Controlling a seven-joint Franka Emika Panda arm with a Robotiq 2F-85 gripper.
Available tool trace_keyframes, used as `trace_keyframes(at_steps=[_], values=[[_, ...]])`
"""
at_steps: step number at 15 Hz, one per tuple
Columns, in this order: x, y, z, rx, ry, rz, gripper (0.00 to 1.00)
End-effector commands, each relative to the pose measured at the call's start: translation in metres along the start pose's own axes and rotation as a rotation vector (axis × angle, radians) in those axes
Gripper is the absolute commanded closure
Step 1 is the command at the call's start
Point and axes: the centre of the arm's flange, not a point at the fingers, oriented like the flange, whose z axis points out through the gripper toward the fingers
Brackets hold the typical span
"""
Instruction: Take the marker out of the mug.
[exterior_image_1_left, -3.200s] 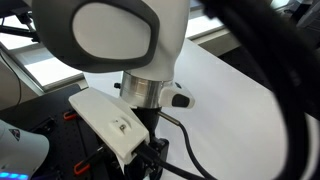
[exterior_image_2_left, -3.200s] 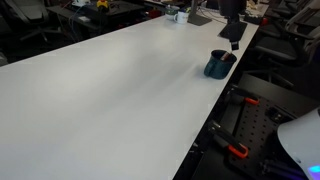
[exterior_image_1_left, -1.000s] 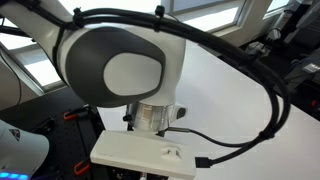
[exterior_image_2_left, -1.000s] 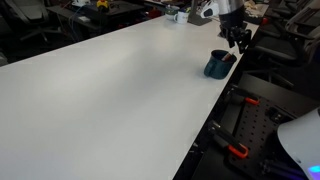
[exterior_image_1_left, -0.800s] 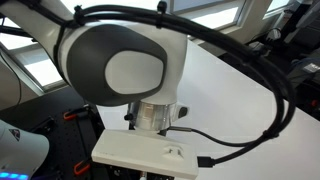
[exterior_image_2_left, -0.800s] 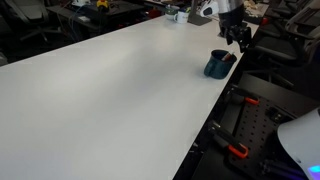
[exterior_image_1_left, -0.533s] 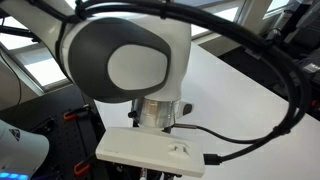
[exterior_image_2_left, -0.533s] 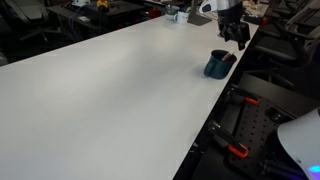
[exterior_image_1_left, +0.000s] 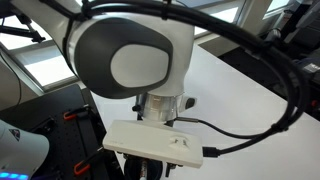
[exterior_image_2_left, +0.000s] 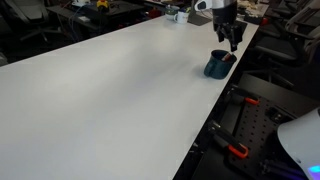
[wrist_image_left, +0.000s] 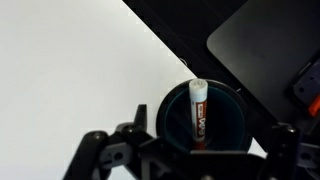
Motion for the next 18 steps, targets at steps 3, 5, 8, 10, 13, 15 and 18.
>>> trace_keyframes(at_steps=[3, 5, 8, 10, 13, 15, 18], values=[[0.016, 0.001, 0.009, 0.022, 0.019, -0.005, 0.02], [0.018, 0.000, 0.014, 0.033, 0.015, -0.009, 0.18], [0.018, 0.000, 0.021, 0.048, 0.005, -0.007, 0.36], [0.017, 0.001, 0.026, 0.059, -0.001, -0.002, 0.37], [0.015, 0.002, 0.032, 0.072, -0.009, 0.003, 0.55], [0.014, 0.002, 0.036, 0.081, -0.013, 0.005, 0.72], [0.011, 0.002, 0.041, 0.095, -0.015, 0.011, 0.95]])
